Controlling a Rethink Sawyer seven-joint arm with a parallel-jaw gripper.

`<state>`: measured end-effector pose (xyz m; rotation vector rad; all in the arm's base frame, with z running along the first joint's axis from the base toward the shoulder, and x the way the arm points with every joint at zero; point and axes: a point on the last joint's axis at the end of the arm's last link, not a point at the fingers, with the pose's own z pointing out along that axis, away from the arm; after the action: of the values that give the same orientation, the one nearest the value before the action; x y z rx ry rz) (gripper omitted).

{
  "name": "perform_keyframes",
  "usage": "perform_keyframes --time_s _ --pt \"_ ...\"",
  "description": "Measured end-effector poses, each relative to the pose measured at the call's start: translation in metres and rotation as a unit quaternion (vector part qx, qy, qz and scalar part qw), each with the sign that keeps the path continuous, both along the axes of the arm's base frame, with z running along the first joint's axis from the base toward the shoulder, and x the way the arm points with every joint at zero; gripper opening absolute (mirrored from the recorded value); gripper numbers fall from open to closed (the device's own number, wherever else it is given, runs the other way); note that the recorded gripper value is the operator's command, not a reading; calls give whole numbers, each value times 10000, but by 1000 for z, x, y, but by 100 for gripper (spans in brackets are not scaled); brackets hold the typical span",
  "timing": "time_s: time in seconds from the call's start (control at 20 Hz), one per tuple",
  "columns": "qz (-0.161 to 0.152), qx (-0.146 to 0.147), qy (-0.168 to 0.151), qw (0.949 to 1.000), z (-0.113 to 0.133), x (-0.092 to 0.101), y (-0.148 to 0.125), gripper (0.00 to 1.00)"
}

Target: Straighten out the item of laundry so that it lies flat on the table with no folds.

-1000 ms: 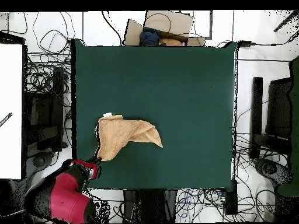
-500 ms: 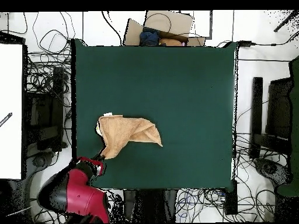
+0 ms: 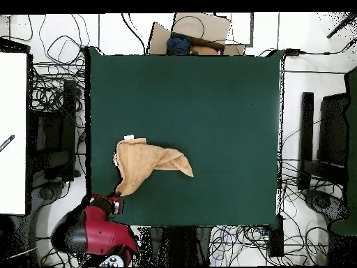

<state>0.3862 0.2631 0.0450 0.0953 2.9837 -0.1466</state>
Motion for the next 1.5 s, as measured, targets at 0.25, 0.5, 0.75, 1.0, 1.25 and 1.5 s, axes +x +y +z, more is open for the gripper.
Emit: perform_keyframes --time_s 0.25,0.5,0.75,1.0,1.25,1.5 --pt "177 204 138 9995 -9 -5 -12 0" --pt "345 437 74 9984 -20 -6 -40 0" --pt "305 506 125 9982 -18 -13 -51 0" --pt "364 522 52 9980 -2 -13 -47 0" --pt "486 566 77 9972 18 -12 -34 0" --pt "662 577 347 9955 41 -24 -13 0"
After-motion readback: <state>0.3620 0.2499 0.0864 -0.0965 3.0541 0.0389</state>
